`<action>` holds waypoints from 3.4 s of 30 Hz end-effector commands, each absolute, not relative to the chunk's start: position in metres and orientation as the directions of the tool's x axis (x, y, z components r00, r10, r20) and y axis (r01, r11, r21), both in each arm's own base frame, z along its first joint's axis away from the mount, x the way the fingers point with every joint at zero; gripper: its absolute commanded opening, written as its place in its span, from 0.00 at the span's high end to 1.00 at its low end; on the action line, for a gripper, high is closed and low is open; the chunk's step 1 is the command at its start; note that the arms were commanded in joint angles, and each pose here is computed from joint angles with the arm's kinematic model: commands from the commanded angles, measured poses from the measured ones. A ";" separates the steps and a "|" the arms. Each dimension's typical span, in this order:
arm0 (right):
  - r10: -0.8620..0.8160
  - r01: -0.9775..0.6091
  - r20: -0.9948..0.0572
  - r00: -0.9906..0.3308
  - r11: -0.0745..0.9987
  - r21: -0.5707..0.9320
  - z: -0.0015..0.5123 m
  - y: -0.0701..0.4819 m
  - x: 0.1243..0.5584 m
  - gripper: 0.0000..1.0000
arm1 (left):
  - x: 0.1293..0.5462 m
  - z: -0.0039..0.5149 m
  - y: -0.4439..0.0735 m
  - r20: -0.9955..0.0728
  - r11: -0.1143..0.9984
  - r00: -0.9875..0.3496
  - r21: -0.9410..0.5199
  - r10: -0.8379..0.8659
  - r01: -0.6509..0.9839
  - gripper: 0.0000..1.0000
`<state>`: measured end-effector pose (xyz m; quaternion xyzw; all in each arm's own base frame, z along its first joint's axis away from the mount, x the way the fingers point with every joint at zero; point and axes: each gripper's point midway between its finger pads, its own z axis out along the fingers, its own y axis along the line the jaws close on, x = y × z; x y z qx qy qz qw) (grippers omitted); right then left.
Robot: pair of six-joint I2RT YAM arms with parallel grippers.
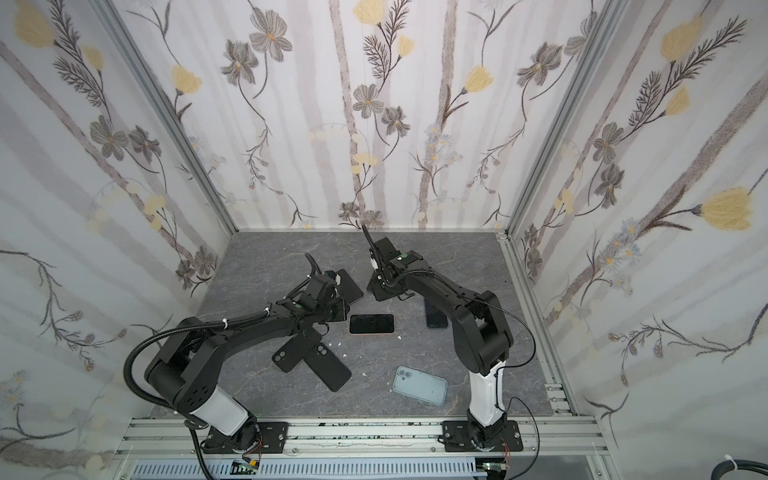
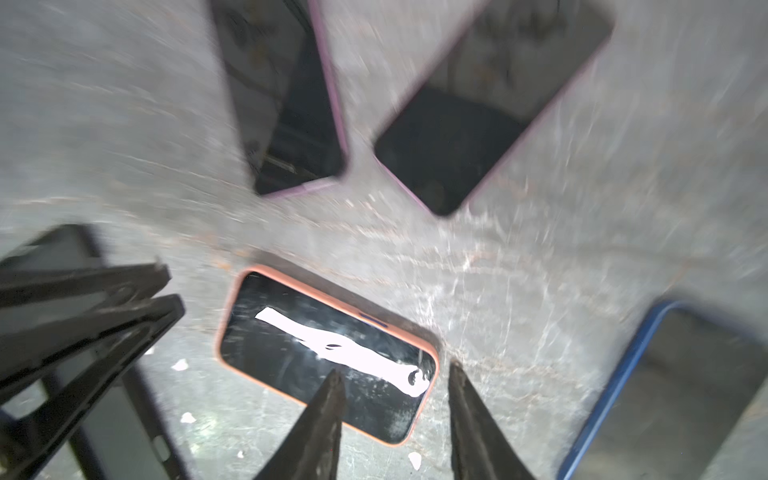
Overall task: Put the phone into the phone case
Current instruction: 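Open the left gripper and lift it away while the right grips the cased phone, then carry the cased phone with the right gripper to the far table edge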
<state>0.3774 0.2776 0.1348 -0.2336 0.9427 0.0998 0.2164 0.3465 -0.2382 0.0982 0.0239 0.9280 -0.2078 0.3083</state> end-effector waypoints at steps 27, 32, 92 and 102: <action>-0.905 -0.983 -0.421 -0.050 0.120 -0.140 0.062 0.314 0.311 0.03 | 0.258 0.206 -0.185 -0.956 0.769 -0.176 0.070 0.233 0.636 0.06; -0.927 -0.990 -0.366 -0.086 0.119 -0.070 0.040 0.314 0.313 0.00 | 0.257 0.198 -0.182 -0.950 0.773 -0.191 0.074 0.246 0.630 0.03; -0.258 -0.291 -0.472 -0.843 0.957 -0.004 0.067 0.130 0.548 0.43 | 0.298 0.170 -0.155 -0.905 0.881 -0.333 0.088 0.266 0.465 0.04; -0.218 -0.239 -0.448 -0.867 0.971 -0.011 0.032 0.110 0.579 0.36 | 0.304 0.169 -0.144 -0.901 0.900 -0.350 0.089 0.256 0.427 0.05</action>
